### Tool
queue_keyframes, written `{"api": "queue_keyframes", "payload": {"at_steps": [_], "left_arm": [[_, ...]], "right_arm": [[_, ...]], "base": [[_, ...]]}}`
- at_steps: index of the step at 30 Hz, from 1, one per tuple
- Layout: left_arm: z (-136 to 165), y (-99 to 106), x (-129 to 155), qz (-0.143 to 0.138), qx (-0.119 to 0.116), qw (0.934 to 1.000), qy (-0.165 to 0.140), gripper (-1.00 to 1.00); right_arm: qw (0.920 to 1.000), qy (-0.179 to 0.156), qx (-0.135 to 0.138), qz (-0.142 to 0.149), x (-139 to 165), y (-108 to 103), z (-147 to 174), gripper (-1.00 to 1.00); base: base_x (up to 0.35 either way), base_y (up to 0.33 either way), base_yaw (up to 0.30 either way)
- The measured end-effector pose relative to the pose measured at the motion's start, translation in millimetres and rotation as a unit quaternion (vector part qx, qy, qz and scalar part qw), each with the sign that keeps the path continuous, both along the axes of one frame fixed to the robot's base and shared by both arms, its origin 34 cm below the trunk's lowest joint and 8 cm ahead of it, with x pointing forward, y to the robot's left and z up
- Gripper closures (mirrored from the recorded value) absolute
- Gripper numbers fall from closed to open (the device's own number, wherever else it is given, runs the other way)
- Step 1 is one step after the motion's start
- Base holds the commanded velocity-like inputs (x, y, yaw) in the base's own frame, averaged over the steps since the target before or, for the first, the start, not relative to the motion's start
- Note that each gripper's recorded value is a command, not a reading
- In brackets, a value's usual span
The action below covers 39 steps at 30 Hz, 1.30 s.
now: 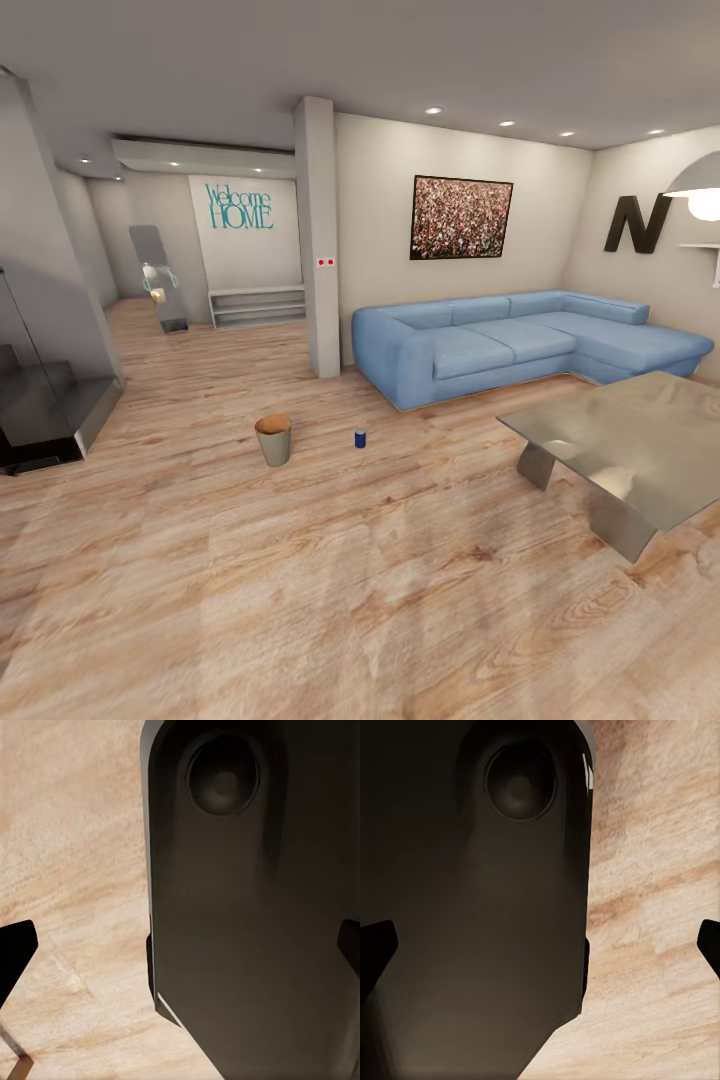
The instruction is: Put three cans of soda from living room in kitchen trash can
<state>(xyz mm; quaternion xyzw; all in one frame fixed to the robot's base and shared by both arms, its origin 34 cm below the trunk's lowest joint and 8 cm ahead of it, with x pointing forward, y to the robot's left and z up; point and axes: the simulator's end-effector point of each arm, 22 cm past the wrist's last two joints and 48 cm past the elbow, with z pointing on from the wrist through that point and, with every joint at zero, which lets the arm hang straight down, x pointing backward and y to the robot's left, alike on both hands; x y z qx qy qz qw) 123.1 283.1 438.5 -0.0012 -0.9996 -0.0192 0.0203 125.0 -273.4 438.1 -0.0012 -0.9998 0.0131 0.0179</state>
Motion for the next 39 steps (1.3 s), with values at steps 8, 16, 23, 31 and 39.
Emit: {"api": "queue_keyframes", "payload": {"at_steps": [8, 16, 23, 31, 39], "left_arm": [[0.0, 0.0, 0.1, 0.000, 0.000, 1.0000, 0.000, -1.00], [0.0, 0.0, 0.1, 0.000, 0.000, 1.0000, 0.000, -1.00], [0.0, 0.0, -0.2, 0.000, 0.000, 1.0000, 0.000, -1.00], [0.0, 0.0, -0.3, 0.000, 0.000, 1.0000, 0.000, -1.00], [0.0, 0.0, -0.1, 0.000, 0.000, 1.0000, 0.000, -1.00]], "right_arm": [[1.0000, 0.000, 0.000, 0.000, 0.0, 0.0, 0.0, -1.00], [1.0000, 0.000, 0.000, 0.000, 0.0, 0.0, 0.0, -1.00], [1.0000, 0.000, 0.000, 0.000, 0.1, 0.0, 0.0, -1.00], [1.0000, 0.000, 0.000, 0.000, 0.1, 0.0, 0.0, -1.00], [1.0000, 0.000, 0.000, 0.000, 0.0, 0.0, 0.0, -1.00]], "base": [[0.000, 0.000, 0.000], [0.000, 0.000, 0.000], [0.000, 0.000, 0.000], [0.000, 0.000, 0.000], [0.000, 0.000, 0.000]]}}
